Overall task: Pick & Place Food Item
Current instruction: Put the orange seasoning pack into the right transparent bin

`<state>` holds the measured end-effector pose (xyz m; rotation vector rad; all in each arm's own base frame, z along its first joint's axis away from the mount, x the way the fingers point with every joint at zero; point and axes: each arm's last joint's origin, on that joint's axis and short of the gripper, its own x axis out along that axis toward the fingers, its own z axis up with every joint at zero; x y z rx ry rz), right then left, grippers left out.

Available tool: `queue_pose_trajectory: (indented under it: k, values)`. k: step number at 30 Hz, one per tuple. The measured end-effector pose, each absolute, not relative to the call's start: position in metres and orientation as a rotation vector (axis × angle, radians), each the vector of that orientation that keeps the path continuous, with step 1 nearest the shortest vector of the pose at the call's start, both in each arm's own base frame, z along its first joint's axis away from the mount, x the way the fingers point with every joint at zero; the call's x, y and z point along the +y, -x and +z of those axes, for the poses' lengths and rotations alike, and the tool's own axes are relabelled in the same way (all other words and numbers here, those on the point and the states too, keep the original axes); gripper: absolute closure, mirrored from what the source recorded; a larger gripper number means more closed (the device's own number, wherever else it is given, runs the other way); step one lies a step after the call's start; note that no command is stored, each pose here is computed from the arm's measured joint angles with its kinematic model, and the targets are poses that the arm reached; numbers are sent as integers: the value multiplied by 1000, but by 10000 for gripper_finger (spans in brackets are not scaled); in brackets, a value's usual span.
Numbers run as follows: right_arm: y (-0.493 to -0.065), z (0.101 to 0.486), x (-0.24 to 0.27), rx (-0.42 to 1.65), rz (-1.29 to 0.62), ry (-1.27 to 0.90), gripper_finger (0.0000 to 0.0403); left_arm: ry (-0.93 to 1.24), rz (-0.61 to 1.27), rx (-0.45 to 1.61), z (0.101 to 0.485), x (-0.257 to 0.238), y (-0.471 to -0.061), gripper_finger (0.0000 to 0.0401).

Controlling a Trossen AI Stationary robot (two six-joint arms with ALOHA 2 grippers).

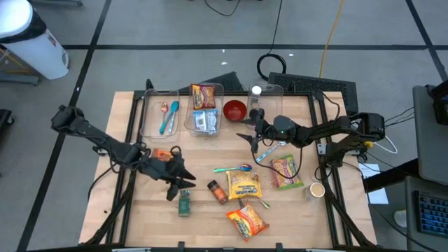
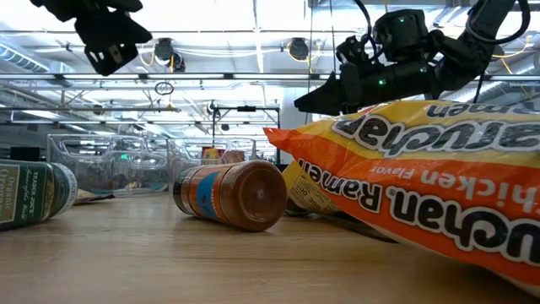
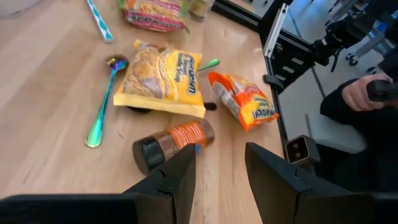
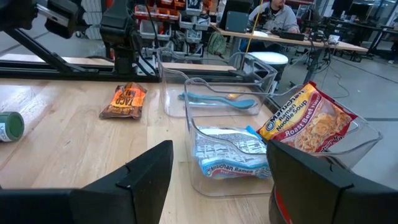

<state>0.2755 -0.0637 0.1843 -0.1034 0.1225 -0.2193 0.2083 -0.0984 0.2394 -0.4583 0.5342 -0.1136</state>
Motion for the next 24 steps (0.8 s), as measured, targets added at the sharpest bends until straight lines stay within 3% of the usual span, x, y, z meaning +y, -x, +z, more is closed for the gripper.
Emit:
queue_pose_trajectory:
  k: [10, 24]
  values:
    - [-275, 184, -64, 124, -219, 106, 152, 474, 12, 666, 226, -96, -199, 256]
    - [-275, 184, -64, 124, -219, 106, 152, 485, 536, 793, 203, -65, -181, 256]
